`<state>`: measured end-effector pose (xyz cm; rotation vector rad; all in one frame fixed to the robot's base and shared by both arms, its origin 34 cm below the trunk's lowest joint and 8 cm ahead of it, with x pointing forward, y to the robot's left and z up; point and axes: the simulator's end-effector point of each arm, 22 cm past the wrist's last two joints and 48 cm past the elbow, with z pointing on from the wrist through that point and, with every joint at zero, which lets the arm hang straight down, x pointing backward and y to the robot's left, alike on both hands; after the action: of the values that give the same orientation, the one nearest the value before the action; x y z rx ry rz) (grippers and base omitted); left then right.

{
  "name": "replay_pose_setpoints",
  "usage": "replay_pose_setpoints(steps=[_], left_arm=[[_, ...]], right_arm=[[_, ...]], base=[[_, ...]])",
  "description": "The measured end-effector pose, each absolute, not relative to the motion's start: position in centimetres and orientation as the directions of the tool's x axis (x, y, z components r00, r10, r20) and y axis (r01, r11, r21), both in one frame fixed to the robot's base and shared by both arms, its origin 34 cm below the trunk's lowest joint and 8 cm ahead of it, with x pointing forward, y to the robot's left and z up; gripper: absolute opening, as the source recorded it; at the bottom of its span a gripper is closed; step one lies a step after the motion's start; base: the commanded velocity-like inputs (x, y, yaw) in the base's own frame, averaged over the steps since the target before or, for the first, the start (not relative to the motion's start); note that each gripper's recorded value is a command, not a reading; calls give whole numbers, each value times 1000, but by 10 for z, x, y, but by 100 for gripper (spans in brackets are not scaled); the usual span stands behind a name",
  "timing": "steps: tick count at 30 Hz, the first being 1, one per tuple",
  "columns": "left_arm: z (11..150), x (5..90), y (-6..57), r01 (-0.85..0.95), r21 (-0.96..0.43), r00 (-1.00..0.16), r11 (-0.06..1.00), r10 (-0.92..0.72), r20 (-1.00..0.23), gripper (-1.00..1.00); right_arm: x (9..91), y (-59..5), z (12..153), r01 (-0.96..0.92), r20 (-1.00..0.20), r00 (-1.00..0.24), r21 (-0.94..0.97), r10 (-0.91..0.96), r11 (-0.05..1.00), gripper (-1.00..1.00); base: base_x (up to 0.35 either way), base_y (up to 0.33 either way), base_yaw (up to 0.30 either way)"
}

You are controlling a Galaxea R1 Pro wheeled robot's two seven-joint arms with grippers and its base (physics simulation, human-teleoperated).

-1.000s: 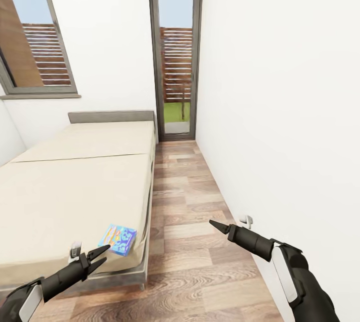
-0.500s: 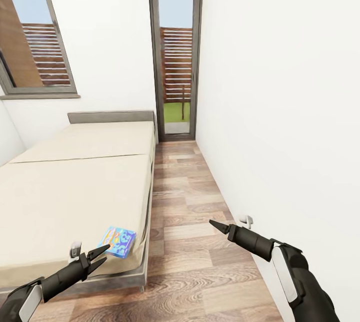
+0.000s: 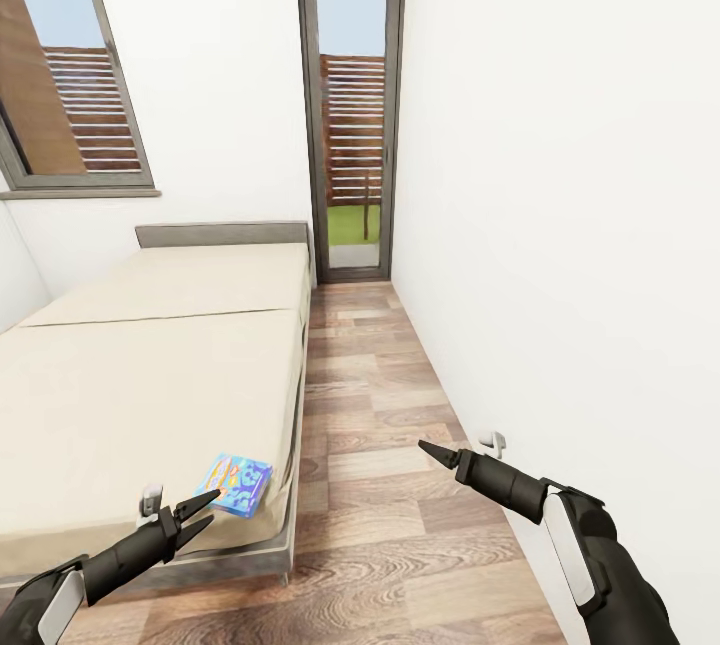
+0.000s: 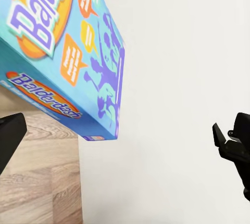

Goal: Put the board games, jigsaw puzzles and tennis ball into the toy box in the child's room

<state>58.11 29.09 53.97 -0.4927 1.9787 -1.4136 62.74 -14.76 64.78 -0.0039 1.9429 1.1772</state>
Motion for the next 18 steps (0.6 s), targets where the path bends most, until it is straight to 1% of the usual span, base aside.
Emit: replay_pose_setpoints(steps=[18], left_arm=[[531, 579, 291, 64, -935, -720, 348, -633, -284, 100]], right_arm=[[625, -148, 639, -400, -655, -645, 728, 393, 557, 100]], base=[[0, 0, 0]])
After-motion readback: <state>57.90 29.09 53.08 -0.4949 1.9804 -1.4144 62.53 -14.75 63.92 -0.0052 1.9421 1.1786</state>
